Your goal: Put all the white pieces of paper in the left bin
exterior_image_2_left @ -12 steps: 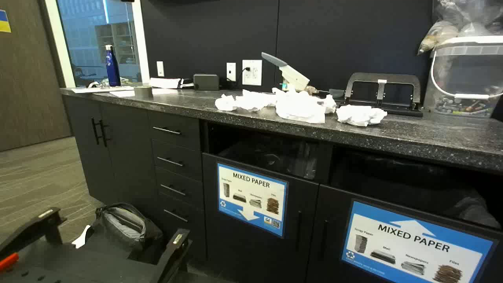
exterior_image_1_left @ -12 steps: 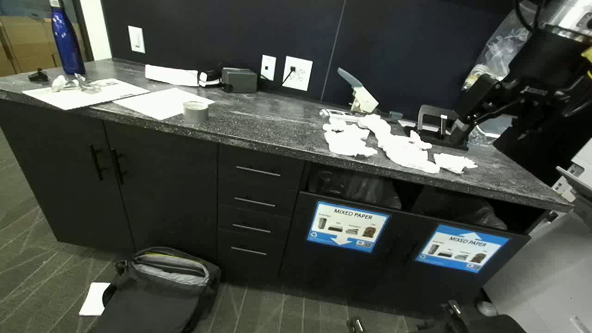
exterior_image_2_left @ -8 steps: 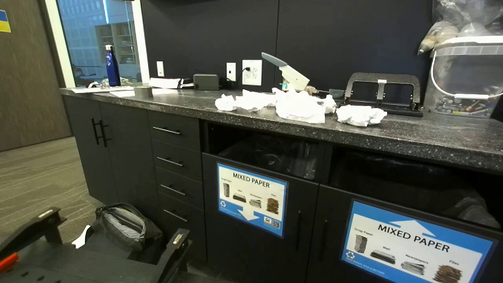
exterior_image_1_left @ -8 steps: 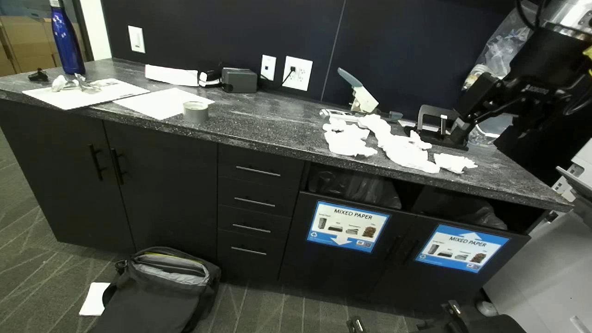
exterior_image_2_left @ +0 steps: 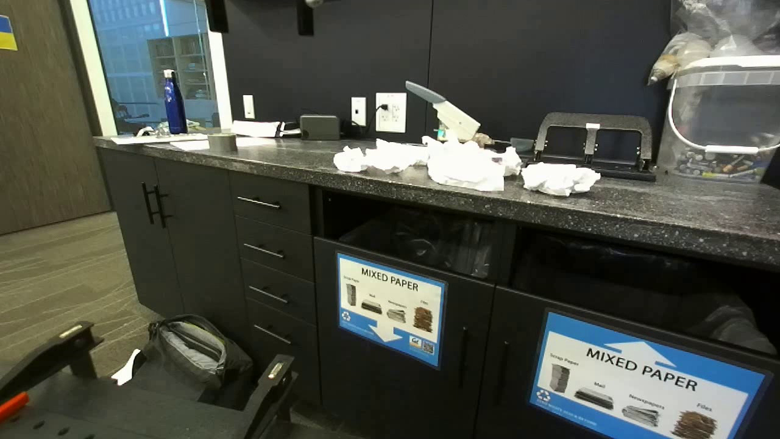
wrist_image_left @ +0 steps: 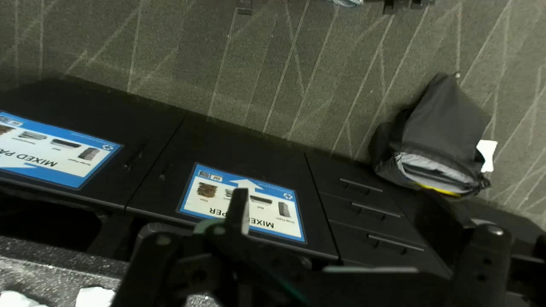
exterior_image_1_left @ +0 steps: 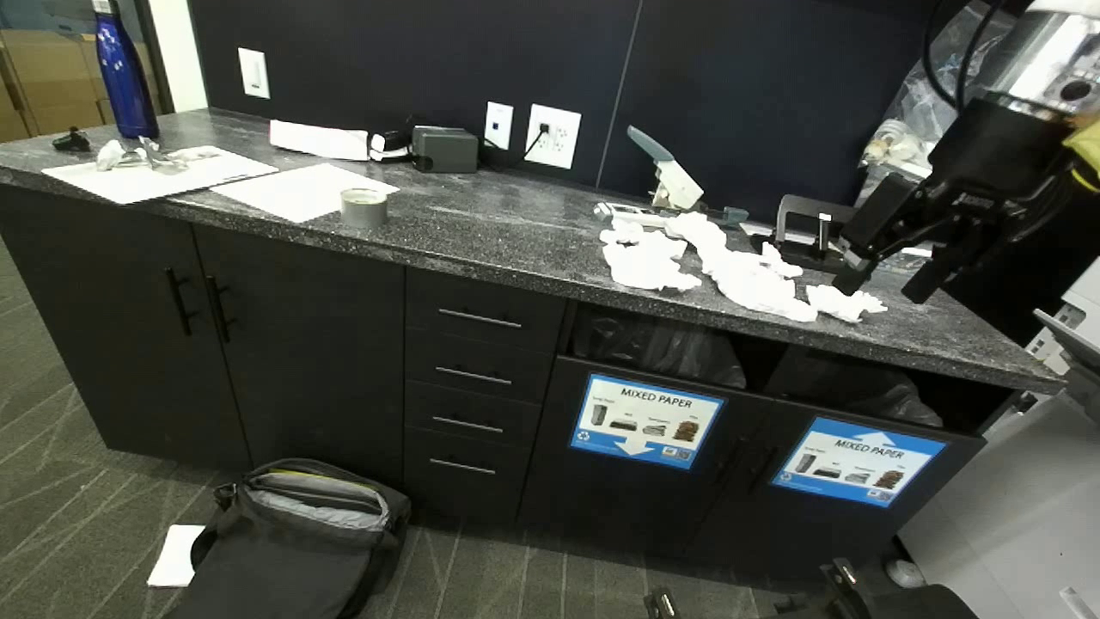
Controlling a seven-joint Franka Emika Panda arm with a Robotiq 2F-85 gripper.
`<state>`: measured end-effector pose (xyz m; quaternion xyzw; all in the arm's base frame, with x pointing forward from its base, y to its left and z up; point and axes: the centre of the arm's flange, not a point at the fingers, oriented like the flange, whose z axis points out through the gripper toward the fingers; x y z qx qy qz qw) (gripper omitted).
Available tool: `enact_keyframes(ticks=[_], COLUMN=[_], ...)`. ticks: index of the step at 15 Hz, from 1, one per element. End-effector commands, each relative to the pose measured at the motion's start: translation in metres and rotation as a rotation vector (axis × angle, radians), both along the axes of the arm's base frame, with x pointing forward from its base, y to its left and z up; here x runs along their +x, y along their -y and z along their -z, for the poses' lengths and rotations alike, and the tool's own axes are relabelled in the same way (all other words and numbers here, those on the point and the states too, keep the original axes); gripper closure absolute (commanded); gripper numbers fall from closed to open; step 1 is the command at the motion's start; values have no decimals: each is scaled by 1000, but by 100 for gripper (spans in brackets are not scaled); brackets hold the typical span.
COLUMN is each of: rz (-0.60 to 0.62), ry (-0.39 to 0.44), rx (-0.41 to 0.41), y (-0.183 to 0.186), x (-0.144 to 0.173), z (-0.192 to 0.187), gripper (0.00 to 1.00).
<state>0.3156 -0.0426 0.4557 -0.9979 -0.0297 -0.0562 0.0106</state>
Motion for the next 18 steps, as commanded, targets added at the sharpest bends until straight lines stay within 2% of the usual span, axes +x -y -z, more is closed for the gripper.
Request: enact_keyframes(ticks=[1, 5, 8, 12, 18], rz=[-168, -286, -354, -555, -687], ry=[-107, -159, -159, -194, -139], rx=[-10, -16, -32, -42, 7], y=[51, 92, 118, 157, 226], x=[71, 120, 164, 226, 306], z=[15, 29, 36, 53, 89], gripper=[0, 0, 0, 0, 0])
